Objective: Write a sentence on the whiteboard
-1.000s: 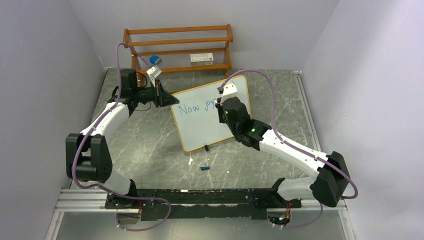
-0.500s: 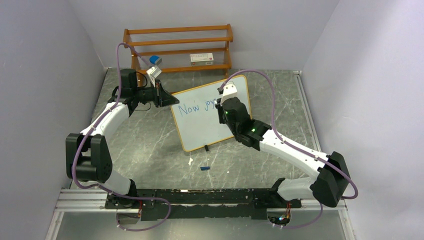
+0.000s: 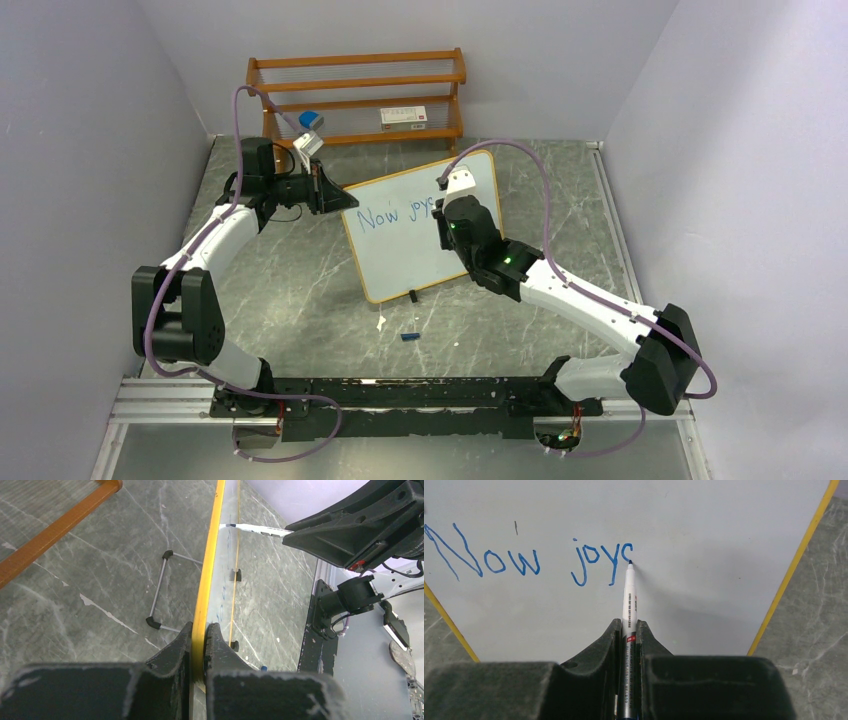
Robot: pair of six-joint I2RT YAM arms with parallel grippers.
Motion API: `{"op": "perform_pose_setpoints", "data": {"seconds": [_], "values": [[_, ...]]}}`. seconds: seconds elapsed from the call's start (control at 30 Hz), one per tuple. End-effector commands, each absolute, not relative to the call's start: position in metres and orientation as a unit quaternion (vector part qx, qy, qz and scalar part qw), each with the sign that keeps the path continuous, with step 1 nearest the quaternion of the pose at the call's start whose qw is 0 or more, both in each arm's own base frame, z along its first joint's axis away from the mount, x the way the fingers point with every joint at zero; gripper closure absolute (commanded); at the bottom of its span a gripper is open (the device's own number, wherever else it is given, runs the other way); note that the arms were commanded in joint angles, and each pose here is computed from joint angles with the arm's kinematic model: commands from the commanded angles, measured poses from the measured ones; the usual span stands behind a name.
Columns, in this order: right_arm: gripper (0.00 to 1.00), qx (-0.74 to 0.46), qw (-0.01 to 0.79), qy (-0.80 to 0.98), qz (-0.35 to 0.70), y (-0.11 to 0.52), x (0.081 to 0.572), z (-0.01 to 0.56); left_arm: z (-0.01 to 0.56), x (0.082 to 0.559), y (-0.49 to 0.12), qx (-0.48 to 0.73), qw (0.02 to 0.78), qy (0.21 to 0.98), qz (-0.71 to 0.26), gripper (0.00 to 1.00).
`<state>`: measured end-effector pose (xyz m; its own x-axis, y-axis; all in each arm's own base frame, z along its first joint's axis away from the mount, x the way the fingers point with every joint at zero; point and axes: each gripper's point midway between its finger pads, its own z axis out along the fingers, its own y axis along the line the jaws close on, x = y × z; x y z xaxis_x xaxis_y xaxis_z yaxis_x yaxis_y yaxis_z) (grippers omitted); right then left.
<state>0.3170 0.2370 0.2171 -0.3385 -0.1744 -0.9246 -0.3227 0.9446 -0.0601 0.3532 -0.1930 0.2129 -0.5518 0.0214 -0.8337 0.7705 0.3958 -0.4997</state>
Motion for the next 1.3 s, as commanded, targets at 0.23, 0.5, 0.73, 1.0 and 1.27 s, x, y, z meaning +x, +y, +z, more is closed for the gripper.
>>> {"op": "perform_pose_setpoints", "data": {"seconds": [0.23,0.5,0.73,1.0,1.27], "values": [[1.00,-0.150,0.539,0.827,0.058,0.228,0.312,0.208,0.147,0.353,-0.190,0.271,0.352,0.793,-0.417,0.95],[1.00,-0.152,0.533,0.829,0.069,0.230,0.308,0.207,0.147,0.352,-0.190,0.271,0.353,0.792,-0.418,0.95],[1.00,-0.157,0.535,0.825,0.091,0.240,0.308,0.210,0.148,0.352,-0.190,0.271,0.354,0.792,-0.418,0.95],[1.00,-0.147,0.550,0.817,0.094,0.241,0.312,0.218,0.148,0.352,-0.190,0.271,0.354,0.792,-0.417,0.95],[1.00,-0.141,0.564,0.808,0.089,0.231,0.309,0.232,0.147,0.352,-0.189,0.271,0.353,0.793,-0.416,0.95]]}}
